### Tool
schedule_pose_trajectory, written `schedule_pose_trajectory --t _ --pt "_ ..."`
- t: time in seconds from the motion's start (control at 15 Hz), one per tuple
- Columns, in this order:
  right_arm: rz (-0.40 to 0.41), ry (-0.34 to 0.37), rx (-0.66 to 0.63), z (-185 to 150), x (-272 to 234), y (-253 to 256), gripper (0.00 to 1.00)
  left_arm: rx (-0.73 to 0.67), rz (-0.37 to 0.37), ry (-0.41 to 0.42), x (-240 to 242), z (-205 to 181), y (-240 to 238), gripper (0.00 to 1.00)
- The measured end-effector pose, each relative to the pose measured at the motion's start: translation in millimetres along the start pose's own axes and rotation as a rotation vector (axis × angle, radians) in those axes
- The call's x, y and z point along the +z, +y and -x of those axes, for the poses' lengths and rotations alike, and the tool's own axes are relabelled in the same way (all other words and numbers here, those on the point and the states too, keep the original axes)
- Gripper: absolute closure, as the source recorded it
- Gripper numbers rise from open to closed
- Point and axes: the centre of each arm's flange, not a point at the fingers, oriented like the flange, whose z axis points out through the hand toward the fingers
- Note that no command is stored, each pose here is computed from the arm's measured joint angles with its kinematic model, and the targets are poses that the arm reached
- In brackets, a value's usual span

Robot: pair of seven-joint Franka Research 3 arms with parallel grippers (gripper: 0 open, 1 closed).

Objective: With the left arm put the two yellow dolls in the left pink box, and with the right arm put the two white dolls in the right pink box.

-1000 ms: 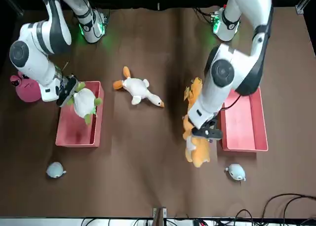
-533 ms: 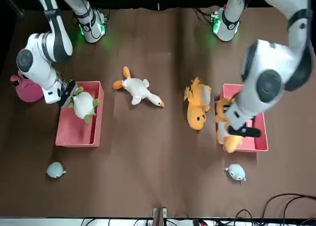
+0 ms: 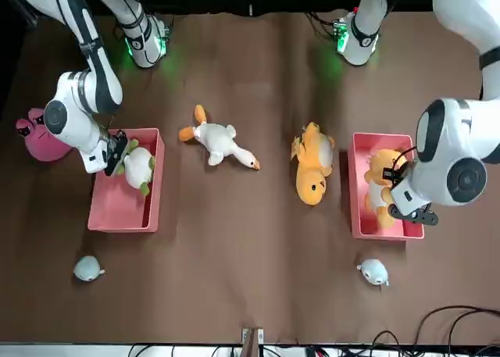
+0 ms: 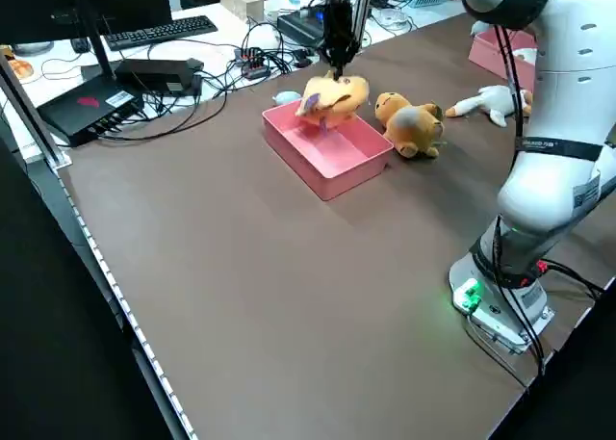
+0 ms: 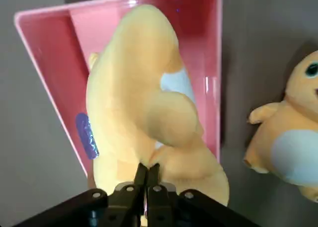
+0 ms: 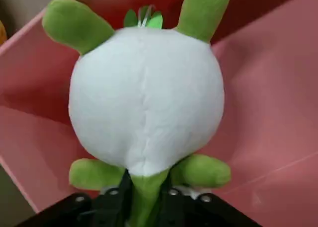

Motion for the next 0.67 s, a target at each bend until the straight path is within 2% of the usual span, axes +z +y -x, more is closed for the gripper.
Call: schedule_pose_trajectory --t 0.07,0.13,0.27,0.47,0.53,0.67 --pt "-0.005 -0.003 0.000 -0.3 -2.4 0.3 0.70 0.011 0.004 -0.019 11.0 -4.1 -4.1 0.97" --pt "-0.015 -0.008 -0.002 -3.6 -20.6 5.1 0.52 0.023 0.011 -0.047 28.7 -11.2 -9.4 0.95" --pt "-0.022 -0.012 -0.005 -10.2 -58.6 13.0 0.32 0.022 0.014 -0.058 35.8 -13.9 -11.5 0.93" --pt "-0.023 -0.015 -0.021 -29.4 -117.8 11.0 0.04 0.029 0.020 -0.046 29.4 -13.7 -5.4 0.68" --pt "-0.015 -0.016 -0.034 -43.3 -129.1 1.5 0.00 0.032 0.023 -0.039 25.8 -13.5 -2.7 0.59" --pt "-0.003 -0.024 -0.068 -84.6 -136.2 -31.9 0.00 0.032 0.050 -0.027 19.8 -13.5 9.1 0.41"
